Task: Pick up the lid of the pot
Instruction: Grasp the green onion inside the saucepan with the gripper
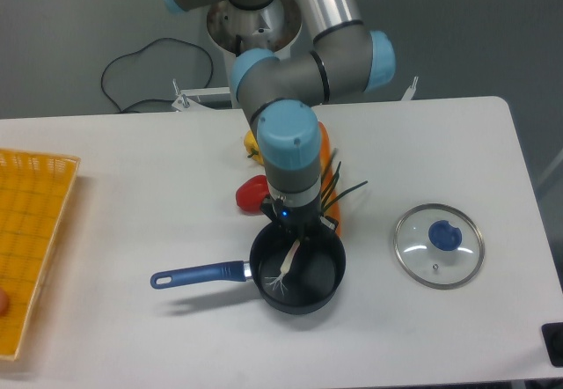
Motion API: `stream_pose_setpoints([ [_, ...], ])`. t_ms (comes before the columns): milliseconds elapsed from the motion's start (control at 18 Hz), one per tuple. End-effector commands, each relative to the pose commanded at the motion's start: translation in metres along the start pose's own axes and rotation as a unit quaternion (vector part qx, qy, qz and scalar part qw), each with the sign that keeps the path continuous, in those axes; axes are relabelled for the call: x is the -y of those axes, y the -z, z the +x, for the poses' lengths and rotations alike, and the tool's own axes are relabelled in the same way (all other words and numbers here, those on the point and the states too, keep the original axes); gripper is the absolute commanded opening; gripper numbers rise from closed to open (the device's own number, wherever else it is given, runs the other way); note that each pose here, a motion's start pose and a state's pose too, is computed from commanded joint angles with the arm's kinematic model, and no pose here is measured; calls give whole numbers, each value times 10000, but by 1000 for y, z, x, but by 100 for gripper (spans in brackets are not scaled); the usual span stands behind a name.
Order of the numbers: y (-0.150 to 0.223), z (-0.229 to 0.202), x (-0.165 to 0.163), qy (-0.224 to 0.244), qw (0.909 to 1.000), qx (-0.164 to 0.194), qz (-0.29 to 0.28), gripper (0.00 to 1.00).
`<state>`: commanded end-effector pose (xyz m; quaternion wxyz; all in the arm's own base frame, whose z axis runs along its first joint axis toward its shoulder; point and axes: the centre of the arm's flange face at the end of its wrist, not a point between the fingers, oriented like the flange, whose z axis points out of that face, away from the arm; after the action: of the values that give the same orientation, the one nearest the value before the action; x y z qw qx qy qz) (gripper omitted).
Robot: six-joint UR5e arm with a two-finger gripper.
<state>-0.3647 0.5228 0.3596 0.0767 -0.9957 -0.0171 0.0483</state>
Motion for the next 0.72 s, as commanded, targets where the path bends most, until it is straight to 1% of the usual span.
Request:
stream_pose_setpoints([
  [167,34,6,10,42,9993,38,378,0],
  [389,66,14,24,17,9975,146,694,0],
  [444,70,18,29,-26,9970,144,765,0],
  [556,79,21,33,75,9959,133,888,0],
  [722,88,32,43,28,9948,142,1005,0],
])
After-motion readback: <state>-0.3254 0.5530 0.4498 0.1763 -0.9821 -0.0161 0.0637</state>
